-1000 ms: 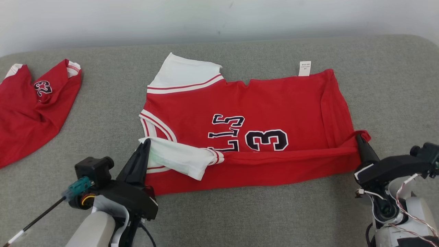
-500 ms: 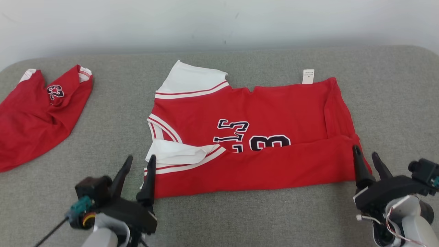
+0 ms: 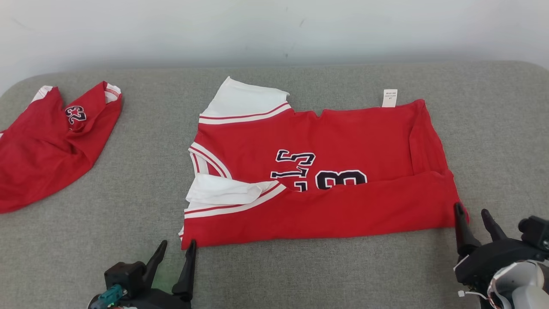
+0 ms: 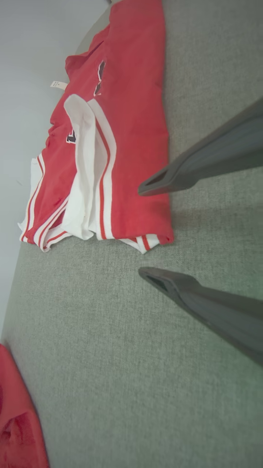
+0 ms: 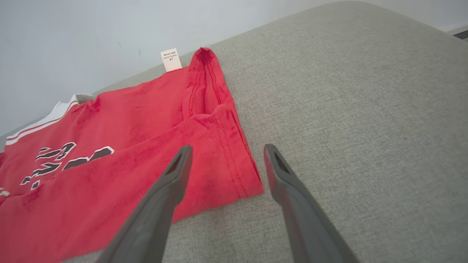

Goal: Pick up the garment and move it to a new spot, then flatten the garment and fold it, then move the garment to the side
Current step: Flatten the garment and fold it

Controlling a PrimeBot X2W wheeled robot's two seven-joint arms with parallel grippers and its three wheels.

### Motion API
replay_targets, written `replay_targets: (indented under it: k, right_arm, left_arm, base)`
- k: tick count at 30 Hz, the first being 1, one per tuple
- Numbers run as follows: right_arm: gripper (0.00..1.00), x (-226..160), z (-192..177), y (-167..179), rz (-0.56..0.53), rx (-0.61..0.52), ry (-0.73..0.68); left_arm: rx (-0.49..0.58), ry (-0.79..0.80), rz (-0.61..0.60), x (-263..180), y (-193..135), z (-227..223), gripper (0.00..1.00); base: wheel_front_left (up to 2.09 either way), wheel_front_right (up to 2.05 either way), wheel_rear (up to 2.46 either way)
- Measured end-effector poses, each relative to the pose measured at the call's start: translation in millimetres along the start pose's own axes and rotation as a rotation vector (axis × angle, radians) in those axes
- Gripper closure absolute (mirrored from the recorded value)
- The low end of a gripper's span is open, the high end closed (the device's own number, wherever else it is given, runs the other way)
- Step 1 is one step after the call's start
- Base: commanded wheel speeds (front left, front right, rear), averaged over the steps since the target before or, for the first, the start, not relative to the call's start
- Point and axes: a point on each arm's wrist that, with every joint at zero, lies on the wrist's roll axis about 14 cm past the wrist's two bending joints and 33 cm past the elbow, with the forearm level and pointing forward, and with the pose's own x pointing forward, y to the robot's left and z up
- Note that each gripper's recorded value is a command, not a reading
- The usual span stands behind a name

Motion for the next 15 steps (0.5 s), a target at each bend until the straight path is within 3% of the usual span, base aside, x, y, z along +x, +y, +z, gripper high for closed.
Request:
replay_targets:
  k: [15]
  right_arm:
    - [0.00,25.6,-36.8,-5.4,-0.025,-0.088,0.127]
  left_arm:
    - [-0.001,0.093,-0.005,21.8,0.6,-25.2,0.00]
  base:
    - [0.00,0.00,0.00]
